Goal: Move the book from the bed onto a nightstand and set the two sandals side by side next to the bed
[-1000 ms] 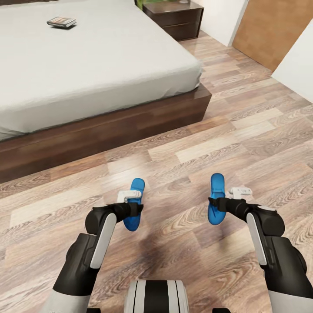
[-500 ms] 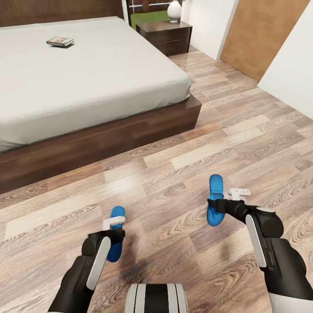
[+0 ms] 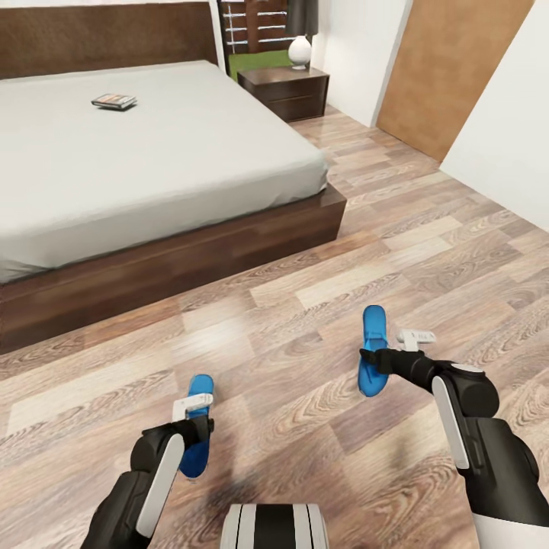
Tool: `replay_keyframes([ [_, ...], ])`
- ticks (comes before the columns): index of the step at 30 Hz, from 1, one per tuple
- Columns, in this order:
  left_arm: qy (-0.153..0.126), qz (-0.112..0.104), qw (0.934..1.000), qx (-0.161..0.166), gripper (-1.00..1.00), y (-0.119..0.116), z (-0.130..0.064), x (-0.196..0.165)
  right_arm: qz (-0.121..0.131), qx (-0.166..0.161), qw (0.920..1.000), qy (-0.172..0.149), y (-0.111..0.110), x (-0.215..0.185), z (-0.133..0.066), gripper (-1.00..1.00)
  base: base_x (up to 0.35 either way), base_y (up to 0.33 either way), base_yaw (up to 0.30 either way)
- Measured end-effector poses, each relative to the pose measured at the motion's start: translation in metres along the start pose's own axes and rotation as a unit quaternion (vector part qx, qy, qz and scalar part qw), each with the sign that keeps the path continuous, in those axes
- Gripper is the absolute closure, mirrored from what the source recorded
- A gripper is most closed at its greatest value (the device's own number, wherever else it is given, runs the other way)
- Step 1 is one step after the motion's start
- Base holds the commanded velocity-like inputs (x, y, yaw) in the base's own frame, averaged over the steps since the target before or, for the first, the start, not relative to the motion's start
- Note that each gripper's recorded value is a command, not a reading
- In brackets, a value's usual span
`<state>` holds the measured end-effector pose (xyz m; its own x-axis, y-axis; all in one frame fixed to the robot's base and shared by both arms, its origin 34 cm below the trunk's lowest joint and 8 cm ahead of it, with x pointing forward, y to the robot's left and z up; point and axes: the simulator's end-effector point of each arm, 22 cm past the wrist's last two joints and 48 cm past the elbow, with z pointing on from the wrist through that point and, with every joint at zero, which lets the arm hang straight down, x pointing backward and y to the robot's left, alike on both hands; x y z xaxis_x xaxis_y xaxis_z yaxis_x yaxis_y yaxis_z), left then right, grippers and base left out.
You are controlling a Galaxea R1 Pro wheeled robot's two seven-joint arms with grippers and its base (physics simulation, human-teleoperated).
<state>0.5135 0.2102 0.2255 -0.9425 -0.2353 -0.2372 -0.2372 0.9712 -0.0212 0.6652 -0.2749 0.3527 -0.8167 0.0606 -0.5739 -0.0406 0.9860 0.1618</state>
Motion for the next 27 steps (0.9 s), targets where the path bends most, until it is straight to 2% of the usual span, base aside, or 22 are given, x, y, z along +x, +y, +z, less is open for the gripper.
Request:
replay_keyframes([
  [3, -0.016, -0.005, 0.9999, -0.003, 1.0, 0.006, -0.011, -0.009, -0.001, -0.037, 0.9993, -0.006, 0.016, -0.006, -0.006, 1.0, 0.0, 0.0, -0.001],
  [4, -0.016, -0.01, 0.9998, -0.012, 1.0, 0.016, -0.013, -0.007, -0.001, -0.056, 0.9984, -0.009, 0.024, -0.008, -0.009, 1.0, 0.0, 0.0, 0.0],
  [7, -0.012, -0.026, 0.9993, -0.025, 1.0, 0.037, -0.016, 0.004, -0.004, -0.073, 0.9972, -0.015, 0.033, -0.014, -0.014, 1.0, 0.0, 0.0, 0.0],
  [11, -0.003, -0.041, 0.9986, -0.033, 1.0, 0.056, -0.022, 0.025, -0.009, -0.085, 0.996, -0.025, 0.041, -0.02, -0.021, 1.0, 0.0, 0.0, 0.0],
  [14, -0.005, -0.047, 0.9983, -0.034, 1.0, 0.06, -0.027, 0.027, -0.013, -0.087, 0.9954, -0.038, 0.044, -0.027, -0.027, 1.0, 0.0, 0.0, 0.0],
  [18, -0.026, -0.056, 0.9976, -0.031, 1.0, 0.06, -0.033, 0.02, -0.016, -0.089, 0.9945, -0.052, 0.048, -0.036, -0.034, 1.0, 0.0, 0.0, -0.09],
  [20, -0.032, -0.059, 0.9974, -0.024, 1.0, 0.058, -0.035, 0.016, -0.017, -0.09, 0.9942, -0.056, 0.049, -0.039, -0.037, 1.0, 0.0, 0.0, -0.216],
  [21, -0.033, -0.097, 0.9935, 0.051, 1.0, 0.031, -0.035, 0.016, -0.017, -0.089, 0.9942, -0.058, 0.049, -0.041, -0.039, 1.0, 0.0, 0.0, -0.259],
  [22, -0.036, -0.095, 0.9935, 0.051, 1.0, 0.032, -0.036, 0.015, -0.018, -0.087, 0.9943, -0.06, 0.049, -0.042, -0.041, 1.0, 0.0, 0.0, -0.261],
  [26, -0.063, -0.11, 0.9902, 0.058, 1.0, 0.031, -0.039, 0.004, -0.02, -0.08, 0.9943, -0.068, 0.048, -0.05, -0.047, 1.0, 0.0, 0.0, -0.264],
  [27, -0.061, -0.115, 0.9898, 0.059, 1.0, 0.03, -0.036, 0.008, -0.021, -0.079, 0.9941, -0.071, 0.048, -0.051, -0.049, 1.0, 0.0, 0.0, -0.265],
])
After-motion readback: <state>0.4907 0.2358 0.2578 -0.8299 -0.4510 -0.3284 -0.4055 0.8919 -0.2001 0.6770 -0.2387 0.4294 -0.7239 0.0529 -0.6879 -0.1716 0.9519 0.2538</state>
